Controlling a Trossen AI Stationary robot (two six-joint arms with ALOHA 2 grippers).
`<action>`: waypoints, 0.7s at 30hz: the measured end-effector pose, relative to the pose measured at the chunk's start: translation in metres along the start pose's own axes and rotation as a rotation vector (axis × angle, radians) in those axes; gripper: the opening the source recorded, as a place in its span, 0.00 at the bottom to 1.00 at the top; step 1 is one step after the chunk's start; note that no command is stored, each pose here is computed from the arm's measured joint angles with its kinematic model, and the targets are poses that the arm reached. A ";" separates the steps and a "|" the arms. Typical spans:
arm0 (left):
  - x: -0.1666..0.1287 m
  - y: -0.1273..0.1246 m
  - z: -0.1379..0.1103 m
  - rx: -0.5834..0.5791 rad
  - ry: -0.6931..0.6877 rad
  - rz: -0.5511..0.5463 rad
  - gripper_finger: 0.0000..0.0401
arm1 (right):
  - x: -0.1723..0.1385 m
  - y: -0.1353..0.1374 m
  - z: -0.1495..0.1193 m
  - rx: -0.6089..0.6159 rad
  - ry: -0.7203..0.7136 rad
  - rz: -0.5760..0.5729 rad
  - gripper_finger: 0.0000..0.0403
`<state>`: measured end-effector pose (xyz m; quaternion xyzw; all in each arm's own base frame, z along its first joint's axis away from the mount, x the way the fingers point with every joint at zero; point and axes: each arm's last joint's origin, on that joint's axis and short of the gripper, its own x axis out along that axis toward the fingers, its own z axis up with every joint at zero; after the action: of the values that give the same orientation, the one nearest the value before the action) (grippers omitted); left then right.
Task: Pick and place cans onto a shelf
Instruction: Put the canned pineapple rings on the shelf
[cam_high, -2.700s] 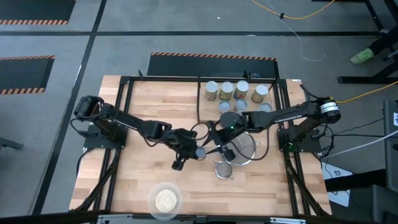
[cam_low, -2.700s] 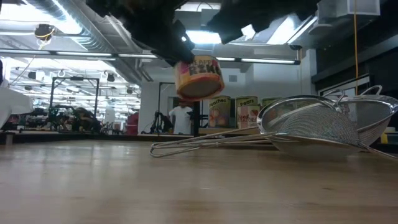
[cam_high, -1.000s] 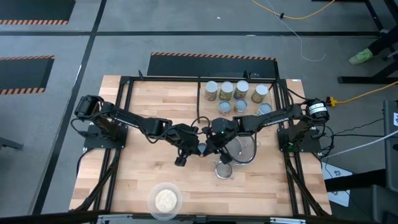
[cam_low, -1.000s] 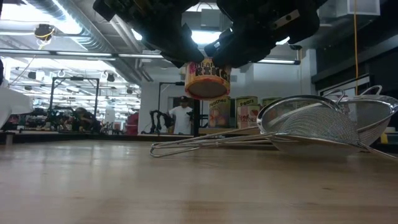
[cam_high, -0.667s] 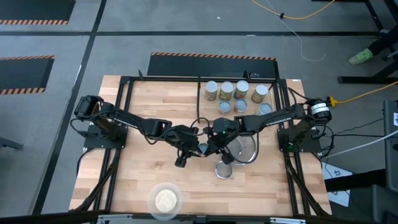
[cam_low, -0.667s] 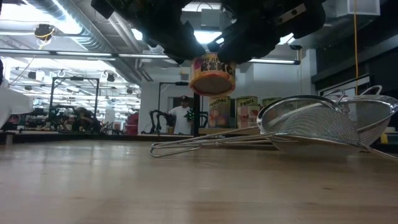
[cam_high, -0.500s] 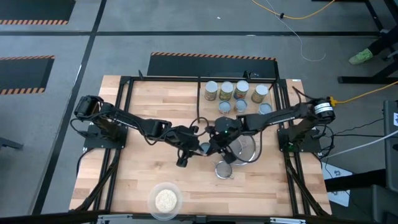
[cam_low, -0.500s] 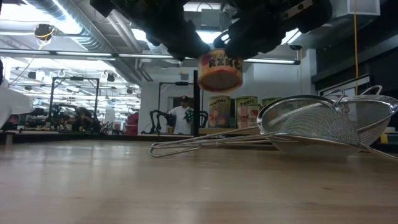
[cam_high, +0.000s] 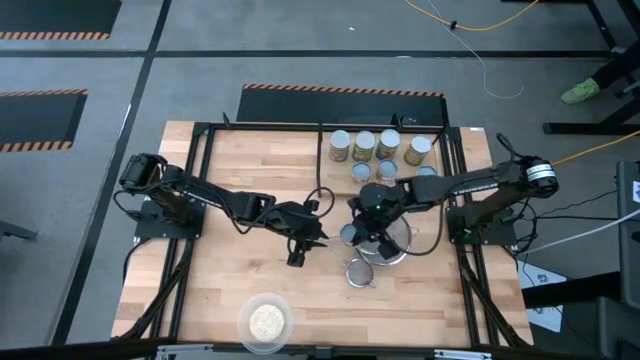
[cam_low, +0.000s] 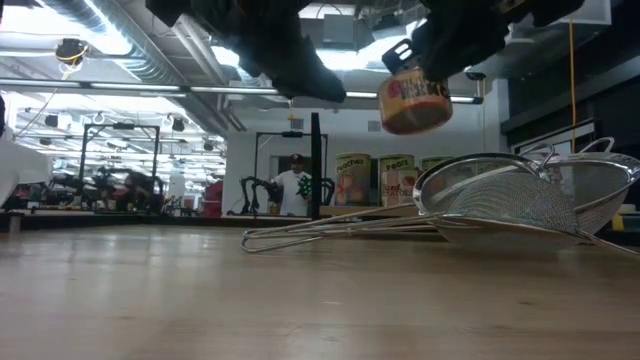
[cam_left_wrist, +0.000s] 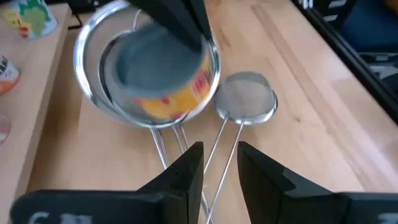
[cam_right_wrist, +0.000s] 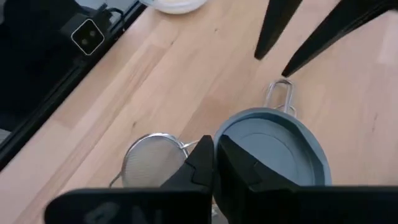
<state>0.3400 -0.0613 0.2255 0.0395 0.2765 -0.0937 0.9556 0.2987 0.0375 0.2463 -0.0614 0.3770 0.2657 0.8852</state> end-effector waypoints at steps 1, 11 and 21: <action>0.000 0.000 -0.001 0.000 0.005 0.001 0.22 | -0.002 0.001 0.000 0.000 0.004 -0.013 0.03; 0.000 0.000 0.000 0.001 0.001 0.001 0.22 | -0.025 -0.004 0.011 -0.099 0.024 -0.191 0.03; 0.000 -0.005 0.000 0.009 0.003 -0.011 0.22 | -0.066 -0.045 0.026 -0.271 0.090 -0.503 0.03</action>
<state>0.3389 -0.0662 0.2249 0.0423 0.2778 -0.1002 0.9545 0.3008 -0.0205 0.3067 -0.2823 0.3500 0.0827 0.8893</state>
